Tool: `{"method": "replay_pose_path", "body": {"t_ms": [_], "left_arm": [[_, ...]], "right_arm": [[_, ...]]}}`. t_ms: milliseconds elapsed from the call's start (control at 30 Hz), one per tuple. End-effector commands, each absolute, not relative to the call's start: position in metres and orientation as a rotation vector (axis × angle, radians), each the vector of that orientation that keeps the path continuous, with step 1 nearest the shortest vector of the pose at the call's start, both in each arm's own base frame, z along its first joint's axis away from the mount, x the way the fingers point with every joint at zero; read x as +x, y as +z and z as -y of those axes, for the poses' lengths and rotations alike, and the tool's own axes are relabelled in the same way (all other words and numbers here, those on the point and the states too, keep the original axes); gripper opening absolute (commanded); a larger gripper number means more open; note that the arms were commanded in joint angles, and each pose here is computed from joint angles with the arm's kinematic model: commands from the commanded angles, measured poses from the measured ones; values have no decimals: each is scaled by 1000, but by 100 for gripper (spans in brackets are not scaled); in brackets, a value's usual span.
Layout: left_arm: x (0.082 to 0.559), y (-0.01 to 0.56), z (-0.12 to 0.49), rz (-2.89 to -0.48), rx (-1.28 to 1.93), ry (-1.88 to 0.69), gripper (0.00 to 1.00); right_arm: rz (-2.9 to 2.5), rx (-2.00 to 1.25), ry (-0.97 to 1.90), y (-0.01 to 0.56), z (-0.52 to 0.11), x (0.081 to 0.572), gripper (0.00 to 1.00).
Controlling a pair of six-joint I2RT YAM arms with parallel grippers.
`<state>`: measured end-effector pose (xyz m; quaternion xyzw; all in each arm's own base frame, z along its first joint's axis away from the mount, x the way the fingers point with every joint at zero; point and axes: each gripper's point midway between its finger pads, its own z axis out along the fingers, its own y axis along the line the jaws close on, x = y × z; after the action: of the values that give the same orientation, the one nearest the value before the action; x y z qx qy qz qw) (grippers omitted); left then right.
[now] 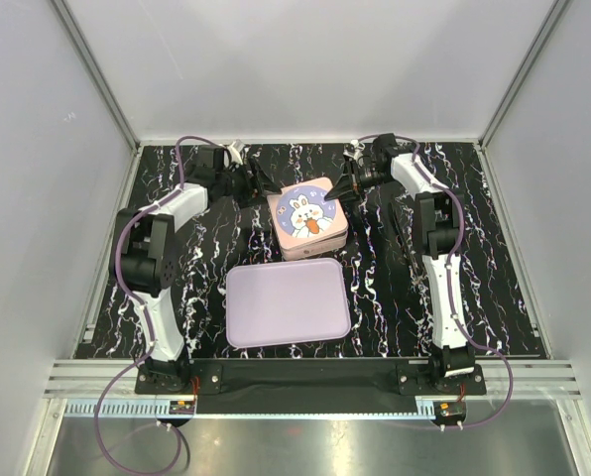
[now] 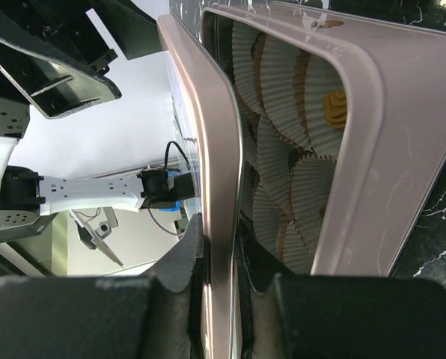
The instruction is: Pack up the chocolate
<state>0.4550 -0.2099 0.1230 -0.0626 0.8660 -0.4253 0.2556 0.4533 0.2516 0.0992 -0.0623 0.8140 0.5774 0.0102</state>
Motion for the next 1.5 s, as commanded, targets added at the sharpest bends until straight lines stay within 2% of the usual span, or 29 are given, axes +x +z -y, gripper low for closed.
{"method": "replay_pose_path", "body": {"t_ms": [0, 800, 1467], "left_arm": [[460, 125, 214, -2318, -125, -1157, 71], [449, 106, 224, -2371, -140, -1123, 69], [446, 109, 236, -2357, -138, -1185, 68]], "right_arm": [[-2529, -211, 1820, 114, -257, 453, 0], [-2575, -178, 1782, 97, -258, 460, 7], [-2554, -155, 1690, 112, -249, 474, 34]]}}
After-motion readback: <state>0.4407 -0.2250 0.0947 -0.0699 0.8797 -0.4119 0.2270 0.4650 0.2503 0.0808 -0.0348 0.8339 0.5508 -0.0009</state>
